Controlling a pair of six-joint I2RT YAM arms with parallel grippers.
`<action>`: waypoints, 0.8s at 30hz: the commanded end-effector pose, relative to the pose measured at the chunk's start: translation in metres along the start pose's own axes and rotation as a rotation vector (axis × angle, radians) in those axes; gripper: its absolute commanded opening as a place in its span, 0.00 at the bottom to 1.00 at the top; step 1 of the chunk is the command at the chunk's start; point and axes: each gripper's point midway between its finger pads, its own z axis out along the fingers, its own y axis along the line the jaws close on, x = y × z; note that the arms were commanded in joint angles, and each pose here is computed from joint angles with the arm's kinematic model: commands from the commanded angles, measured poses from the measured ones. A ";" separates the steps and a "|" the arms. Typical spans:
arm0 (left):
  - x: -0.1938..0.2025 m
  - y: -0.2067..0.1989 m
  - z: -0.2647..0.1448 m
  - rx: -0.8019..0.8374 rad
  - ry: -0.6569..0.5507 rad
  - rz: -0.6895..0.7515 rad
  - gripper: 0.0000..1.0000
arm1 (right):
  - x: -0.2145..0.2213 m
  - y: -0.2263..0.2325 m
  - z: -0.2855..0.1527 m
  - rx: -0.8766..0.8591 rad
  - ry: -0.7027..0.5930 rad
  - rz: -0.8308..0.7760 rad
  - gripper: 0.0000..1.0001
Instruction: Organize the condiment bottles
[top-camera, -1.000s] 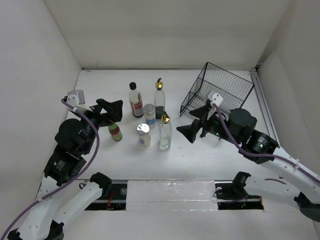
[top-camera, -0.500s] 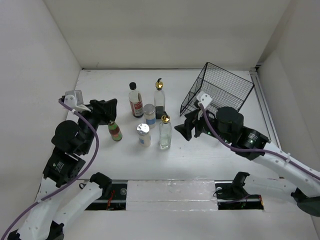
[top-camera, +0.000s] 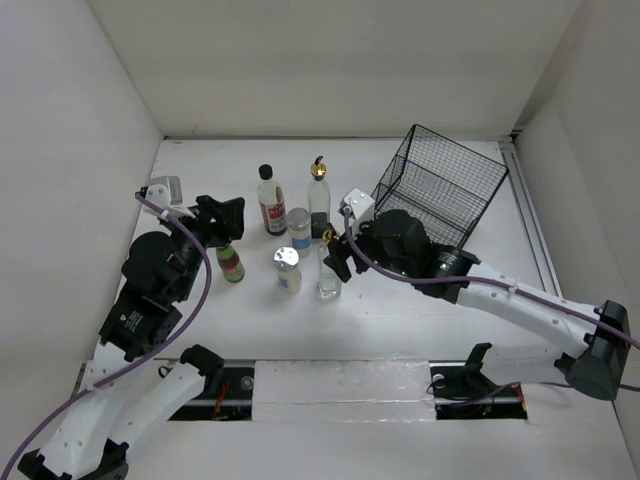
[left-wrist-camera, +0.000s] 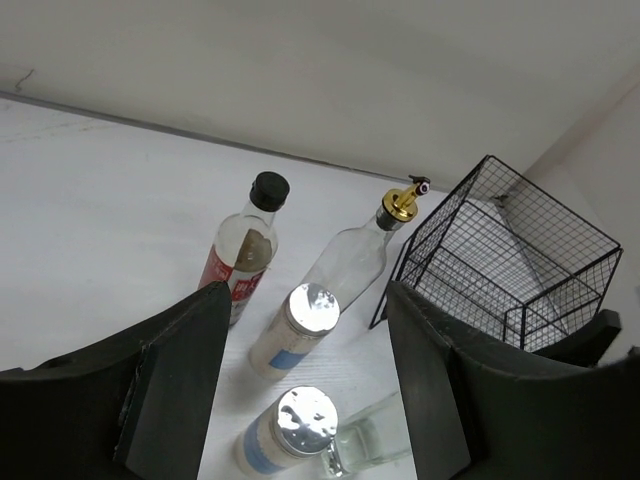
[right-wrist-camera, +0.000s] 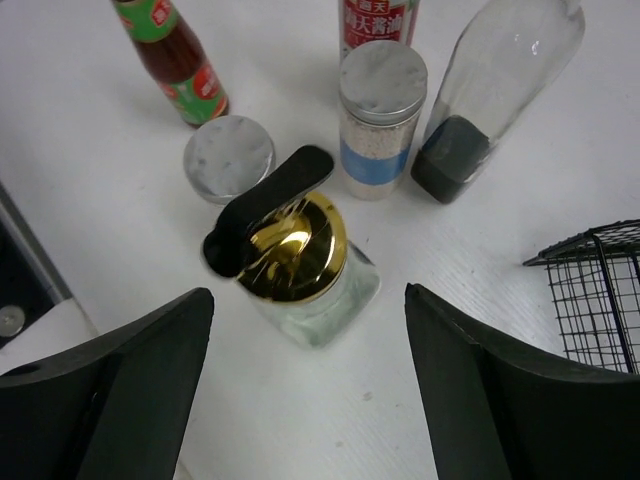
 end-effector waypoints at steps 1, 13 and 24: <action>-0.011 -0.002 0.006 0.004 -0.055 0.003 0.59 | -0.043 -0.006 0.011 0.057 -0.145 -0.001 0.82; -0.004 0.002 0.005 0.010 -0.067 0.017 0.61 | -0.047 -0.010 0.032 0.091 -0.213 0.038 0.46; 0.005 0.003 0.009 0.012 -0.047 0.023 0.61 | -0.073 -0.009 0.003 0.080 -0.306 0.060 0.12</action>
